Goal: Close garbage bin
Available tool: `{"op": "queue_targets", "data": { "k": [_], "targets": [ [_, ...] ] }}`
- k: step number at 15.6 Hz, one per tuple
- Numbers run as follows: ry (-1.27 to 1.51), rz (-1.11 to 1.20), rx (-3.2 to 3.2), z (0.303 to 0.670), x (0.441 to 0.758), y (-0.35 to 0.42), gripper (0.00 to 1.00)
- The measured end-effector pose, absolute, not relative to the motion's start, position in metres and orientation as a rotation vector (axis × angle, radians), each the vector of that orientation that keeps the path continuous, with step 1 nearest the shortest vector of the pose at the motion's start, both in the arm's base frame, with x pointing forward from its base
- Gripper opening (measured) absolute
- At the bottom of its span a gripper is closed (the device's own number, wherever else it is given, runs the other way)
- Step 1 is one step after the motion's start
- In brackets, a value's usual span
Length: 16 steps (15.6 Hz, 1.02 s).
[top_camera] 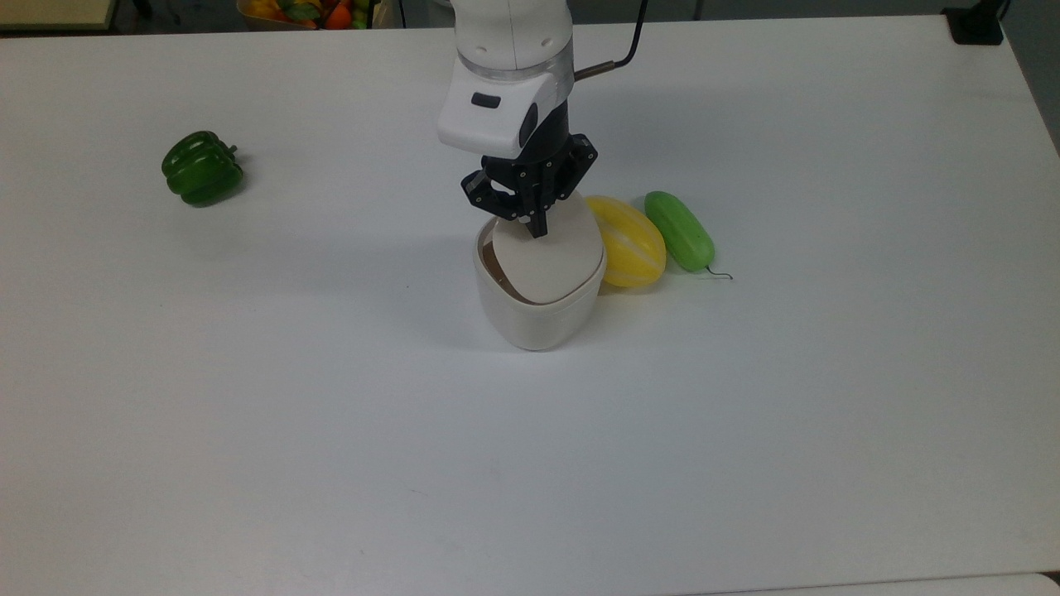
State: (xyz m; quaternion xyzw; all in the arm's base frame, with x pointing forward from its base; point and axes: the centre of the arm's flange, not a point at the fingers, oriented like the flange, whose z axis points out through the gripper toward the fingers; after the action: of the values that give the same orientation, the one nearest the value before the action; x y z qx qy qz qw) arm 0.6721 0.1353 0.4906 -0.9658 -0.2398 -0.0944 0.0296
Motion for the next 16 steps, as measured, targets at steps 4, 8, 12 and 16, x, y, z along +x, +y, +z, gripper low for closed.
{"op": "queue_targets", "data": {
  "k": [4, 8, 12, 16],
  "targets": [
    [-0.734, -0.241, -2.986, 0.474, 0.67, 0.13, 0.01],
    [-0.736, -0.202, -2.994, 0.459, 0.671, 0.123, 0.01],
    [-0.735, -0.166, -2.999, 0.444, 0.673, 0.123, 0.01],
    [-0.736, -0.161, -2.999, 0.441, 0.674, 0.123, 0.01]
  ]
}}
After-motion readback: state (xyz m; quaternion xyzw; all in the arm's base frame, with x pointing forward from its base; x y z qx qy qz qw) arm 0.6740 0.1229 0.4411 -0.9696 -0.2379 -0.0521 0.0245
